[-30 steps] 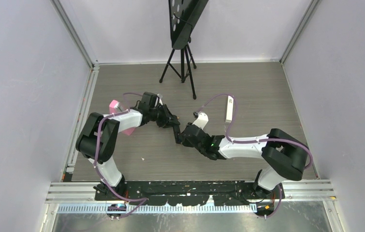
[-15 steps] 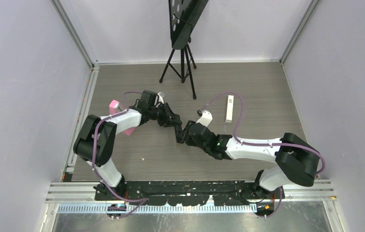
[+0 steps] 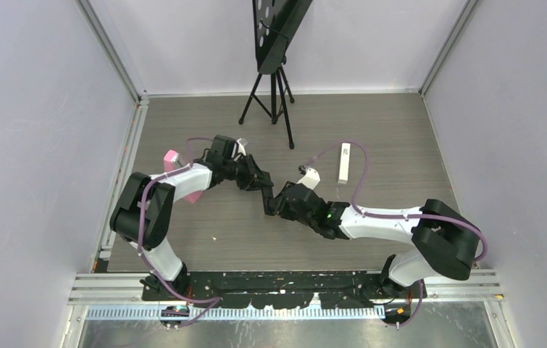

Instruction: Load the batteries into the remote control

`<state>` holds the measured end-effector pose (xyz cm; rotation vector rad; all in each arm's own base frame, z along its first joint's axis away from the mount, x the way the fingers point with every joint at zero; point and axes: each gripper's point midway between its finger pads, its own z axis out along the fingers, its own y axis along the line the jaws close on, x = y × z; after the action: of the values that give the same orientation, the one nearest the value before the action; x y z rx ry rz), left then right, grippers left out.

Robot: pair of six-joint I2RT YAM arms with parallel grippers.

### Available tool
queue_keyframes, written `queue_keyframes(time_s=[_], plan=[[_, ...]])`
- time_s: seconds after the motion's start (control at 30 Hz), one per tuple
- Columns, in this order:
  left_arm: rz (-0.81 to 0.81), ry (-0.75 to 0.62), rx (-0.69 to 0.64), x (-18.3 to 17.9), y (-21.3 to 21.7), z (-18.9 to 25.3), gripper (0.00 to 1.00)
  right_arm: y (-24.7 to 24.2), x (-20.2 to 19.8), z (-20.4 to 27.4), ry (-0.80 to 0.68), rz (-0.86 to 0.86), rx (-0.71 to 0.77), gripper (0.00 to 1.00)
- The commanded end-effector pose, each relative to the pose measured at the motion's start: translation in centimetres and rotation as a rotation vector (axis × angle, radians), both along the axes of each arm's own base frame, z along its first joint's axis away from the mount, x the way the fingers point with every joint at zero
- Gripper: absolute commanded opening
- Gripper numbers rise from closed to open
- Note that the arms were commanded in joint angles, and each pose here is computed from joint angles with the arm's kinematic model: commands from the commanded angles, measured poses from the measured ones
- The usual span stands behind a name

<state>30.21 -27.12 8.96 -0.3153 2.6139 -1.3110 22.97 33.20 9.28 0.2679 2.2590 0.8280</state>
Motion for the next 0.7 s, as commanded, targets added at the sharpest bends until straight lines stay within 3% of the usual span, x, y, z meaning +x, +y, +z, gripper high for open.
queue_keyframes(time_s=[0.0, 0.43, 0.67], plan=[[-0.016, -0.079, -0.132, 0.9, -0.9, 5.4, 0.00, 0.0, -0.3, -0.1, 0.030, -0.020, 0.097, 0.27], [-0.061, -0.135, -0.379, 0.1, -2.1, 11.6, 0.00, 0.1, -0.4, 0.3, 0.024, -0.025, 0.330, 0.28], [-0.066, -0.151, -0.391, -0.2, -2.0, 12.4, 0.00, 0.7, -0.3, -0.3, 0.039, 0.001, 0.270, 0.29]])
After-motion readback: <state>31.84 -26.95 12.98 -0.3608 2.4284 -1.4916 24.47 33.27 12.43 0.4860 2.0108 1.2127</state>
